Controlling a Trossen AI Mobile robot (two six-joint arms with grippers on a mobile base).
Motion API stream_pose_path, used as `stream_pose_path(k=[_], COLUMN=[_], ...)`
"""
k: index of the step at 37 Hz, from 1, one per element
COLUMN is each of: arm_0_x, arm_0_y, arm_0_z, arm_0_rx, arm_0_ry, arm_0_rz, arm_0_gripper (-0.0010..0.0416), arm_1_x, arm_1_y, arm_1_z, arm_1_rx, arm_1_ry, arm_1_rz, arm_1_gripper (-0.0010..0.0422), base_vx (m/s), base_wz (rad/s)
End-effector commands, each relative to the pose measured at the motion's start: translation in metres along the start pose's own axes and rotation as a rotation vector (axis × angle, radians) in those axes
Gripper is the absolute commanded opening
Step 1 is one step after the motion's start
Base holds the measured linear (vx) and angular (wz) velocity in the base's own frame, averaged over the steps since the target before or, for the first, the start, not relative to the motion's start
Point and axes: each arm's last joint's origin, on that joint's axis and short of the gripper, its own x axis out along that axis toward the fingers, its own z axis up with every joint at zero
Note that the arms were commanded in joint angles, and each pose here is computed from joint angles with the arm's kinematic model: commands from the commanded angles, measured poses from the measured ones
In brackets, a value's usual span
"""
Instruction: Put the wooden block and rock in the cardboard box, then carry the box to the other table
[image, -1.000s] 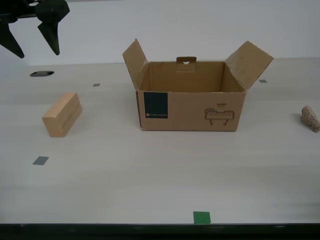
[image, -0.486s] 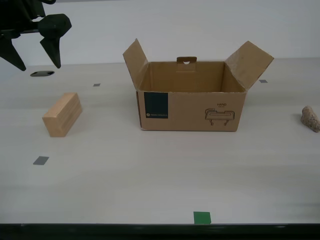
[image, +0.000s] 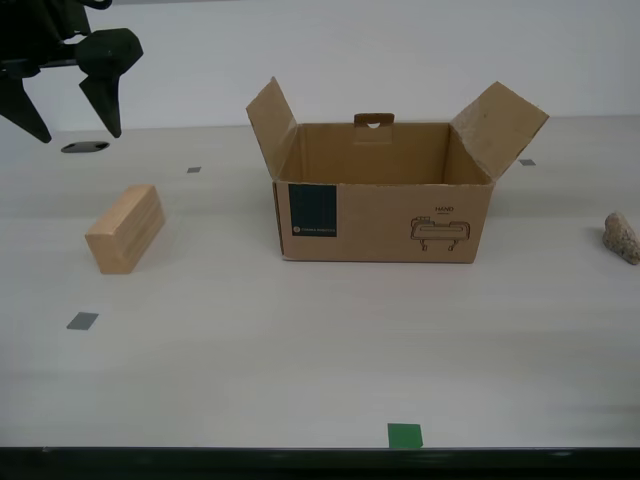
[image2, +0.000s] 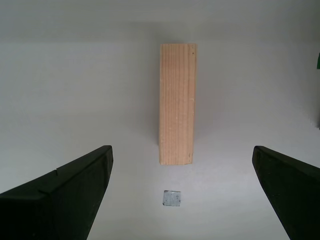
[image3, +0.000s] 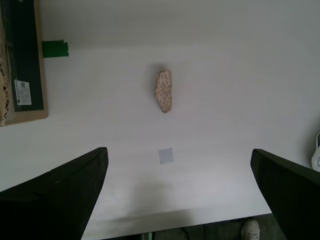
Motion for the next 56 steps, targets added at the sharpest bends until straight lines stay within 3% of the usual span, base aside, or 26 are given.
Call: stream_pose_path(k=[1,14,21,30,35,56], arm_0_x=[0.008,0.046,0.063,0.066,0.068,0.101], arm_0_y=[-0.004,-0.004,-0.002,0.0,0.002,0.005], arm_0_z=[0.006,0.037,0.042,0.046,0.046,0.032], arm_0_rx=[0.004,-0.042,-0.051,-0.052,-0.041,-0.03], arm_0_ry=[0.027,0.122,0.181,0.164,0.17,0.178], arm_0_rz=[-0.004,-0.012,-0.012,0.016,0.085,0.088], arm_0_gripper=[0.0398,0.0386,0.039,0.039,0.0389,0.0389], arm_1_x=[0.0,0.001,0.028,0.076,0.088,0.091], arm_1_y=[0.0,-0.004,-0.012,-0.017,-0.018,-0.017], arm_1_z=[0.0,0.0,0.006,0.009,0.014,0.018], arm_1_rx=[-0.002,0.0,0.016,0.053,0.067,0.058], arm_1_ry=[-0.002,0.001,0.083,0.219,0.203,0.154], arm_1_rz=[0.002,-0.027,-0.032,-0.001,-0.005,0.031], arm_1_gripper=[0.0382,0.0382,0.0382,0.0382,0.0382,0.0382], base_vx=[0.0,0.0,0.0,0.0,0.0,0.0], base_wz=[0.0,0.0,0.0,0.0,0.0,0.0])
